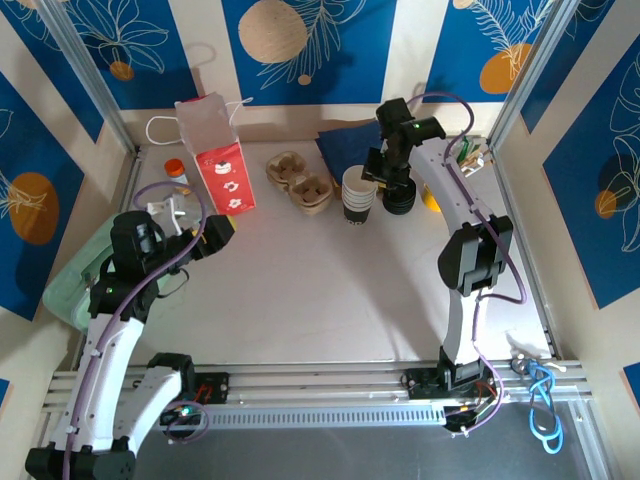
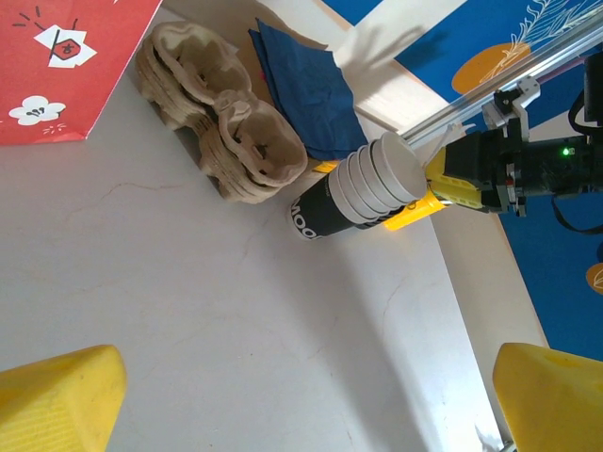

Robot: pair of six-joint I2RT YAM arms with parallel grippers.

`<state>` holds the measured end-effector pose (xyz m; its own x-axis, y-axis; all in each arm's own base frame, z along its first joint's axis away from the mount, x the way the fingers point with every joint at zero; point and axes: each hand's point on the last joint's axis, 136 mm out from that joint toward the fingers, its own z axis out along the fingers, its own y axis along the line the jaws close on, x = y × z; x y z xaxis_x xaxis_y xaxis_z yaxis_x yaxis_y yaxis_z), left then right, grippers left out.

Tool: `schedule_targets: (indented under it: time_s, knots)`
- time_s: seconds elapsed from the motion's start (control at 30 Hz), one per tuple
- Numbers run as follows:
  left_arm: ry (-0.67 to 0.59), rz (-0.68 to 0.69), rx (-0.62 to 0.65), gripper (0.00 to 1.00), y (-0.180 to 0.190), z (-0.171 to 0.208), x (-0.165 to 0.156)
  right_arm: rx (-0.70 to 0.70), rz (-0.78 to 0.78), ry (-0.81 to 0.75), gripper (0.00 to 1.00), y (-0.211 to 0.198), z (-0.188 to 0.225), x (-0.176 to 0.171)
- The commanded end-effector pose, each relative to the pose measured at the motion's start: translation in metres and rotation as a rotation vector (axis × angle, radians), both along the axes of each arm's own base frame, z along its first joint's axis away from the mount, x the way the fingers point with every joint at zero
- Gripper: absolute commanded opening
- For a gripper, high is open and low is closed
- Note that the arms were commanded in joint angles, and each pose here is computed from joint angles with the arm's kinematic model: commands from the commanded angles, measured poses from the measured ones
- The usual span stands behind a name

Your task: Pack the takeout coffee

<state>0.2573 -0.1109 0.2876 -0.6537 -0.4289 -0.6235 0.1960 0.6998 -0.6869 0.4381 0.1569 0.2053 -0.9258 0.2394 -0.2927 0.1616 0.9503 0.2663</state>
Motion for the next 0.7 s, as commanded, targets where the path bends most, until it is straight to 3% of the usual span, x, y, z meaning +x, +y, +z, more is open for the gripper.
schedule_targets:
  time_s: [0.0,0.23,0.67]
  knots:
    - [-0.006,-0.013,-0.008,0.99,-0.0032,0.001,-0.0007,-0.04,-0.006,0.008,0.4,-0.0044,0.0008,-0.0025]
    - [0.001,-0.01,-0.004,0.99,-0.0027,0.0009,0.0006,-0.047,-0.007,0.002,0.41,-0.0054,0.0011,-0.0005]
    - [-0.003,-0.008,-0.003,0.99,-0.0025,0.0015,0.0027,-0.038,-0.008,0.021,0.3,-0.0036,-0.0075,0.0042]
